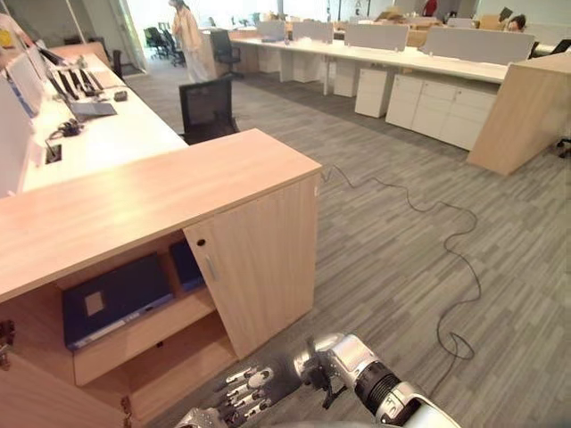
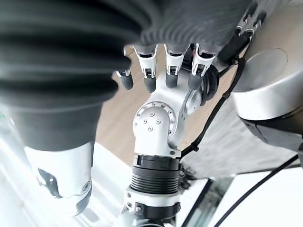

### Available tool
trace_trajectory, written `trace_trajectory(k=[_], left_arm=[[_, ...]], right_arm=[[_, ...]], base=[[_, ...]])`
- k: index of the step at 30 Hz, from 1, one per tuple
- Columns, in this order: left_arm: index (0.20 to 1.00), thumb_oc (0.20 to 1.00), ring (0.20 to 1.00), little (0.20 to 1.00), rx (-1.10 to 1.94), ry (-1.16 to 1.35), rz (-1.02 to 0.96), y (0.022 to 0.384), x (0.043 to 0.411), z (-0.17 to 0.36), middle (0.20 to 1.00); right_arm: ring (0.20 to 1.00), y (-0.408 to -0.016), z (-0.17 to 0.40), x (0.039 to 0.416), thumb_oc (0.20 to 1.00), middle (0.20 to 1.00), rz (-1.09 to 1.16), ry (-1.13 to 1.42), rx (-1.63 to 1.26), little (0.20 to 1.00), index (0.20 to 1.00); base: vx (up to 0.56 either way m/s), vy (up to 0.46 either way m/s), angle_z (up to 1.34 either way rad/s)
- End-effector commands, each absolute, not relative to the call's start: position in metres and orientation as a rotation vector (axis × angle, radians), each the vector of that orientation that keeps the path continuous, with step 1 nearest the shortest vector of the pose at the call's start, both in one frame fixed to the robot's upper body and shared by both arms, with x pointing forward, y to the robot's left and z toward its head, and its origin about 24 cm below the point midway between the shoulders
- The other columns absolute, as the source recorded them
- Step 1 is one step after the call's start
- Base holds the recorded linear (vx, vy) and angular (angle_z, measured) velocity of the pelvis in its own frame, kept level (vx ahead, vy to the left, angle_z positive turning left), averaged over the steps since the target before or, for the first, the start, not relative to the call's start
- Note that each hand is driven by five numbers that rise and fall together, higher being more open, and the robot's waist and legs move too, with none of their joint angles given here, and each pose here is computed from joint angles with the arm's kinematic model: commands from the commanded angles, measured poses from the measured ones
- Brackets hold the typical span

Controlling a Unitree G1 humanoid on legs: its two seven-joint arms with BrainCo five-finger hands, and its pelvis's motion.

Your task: Put the empty folder in the office cabinet

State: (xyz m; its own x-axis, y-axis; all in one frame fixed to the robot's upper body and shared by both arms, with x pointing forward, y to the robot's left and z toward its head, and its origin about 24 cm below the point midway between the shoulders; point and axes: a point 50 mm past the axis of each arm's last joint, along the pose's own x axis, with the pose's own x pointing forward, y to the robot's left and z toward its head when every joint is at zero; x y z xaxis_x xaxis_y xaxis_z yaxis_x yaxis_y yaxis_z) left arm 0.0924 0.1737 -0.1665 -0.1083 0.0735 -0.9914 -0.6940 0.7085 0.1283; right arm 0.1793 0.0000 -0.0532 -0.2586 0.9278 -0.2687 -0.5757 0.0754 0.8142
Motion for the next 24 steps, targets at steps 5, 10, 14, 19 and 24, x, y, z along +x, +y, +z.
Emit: trace_trajectory(k=[5,10,14,19,24], left_arm=[[1.000,1.000,1.000,1.000,-0.532,1.747,0.623,0.138,0.069,-0.171,1.000],[1.000,1.000,1.000,1.000,-0.577,1.571,0.680,0.141,0.086,-0.171,1.000],[1.000,1.000,1.000,1.000,-0.580,1.546,0.618,0.125,0.109,-0.165,1.000],[1.000,1.000,1.000,1.000,-0.603,1.579,0.665,0.128,0.087,-0.170,1.000],[1.000,1.000,1.000,1.000,-0.565,1.572,0.630,0.127,0.091,-0.169,1.000]], right_arm=[[1.000,0.094,-0.026,0.135,1.000,1.000,1.668,0.991,0.785,1.000,1.000],[1.000,-0.041,-0.133,0.157,1.000,1.000,0.614,1.458,0.071,1.000,1.000],[1.000,-0.123,-0.148,0.158,1.000,1.000,0.202,1.511,-0.144,1.000,1.000],[1.000,-0.188,-0.152,0.136,1.000,1.000,-0.052,1.560,-0.360,1.000,1.000],[1.000,-0.224,-0.145,0.141,1.000,1.000,0.056,1.398,-1.015,1.000,1.000]], base=[[0.02,-0.082,0.14],[-0.01,-0.252,0.55],[-0.14,-0.122,0.94],[-0.01,0.047,1.61],[-0.05,0.136,0.70]])
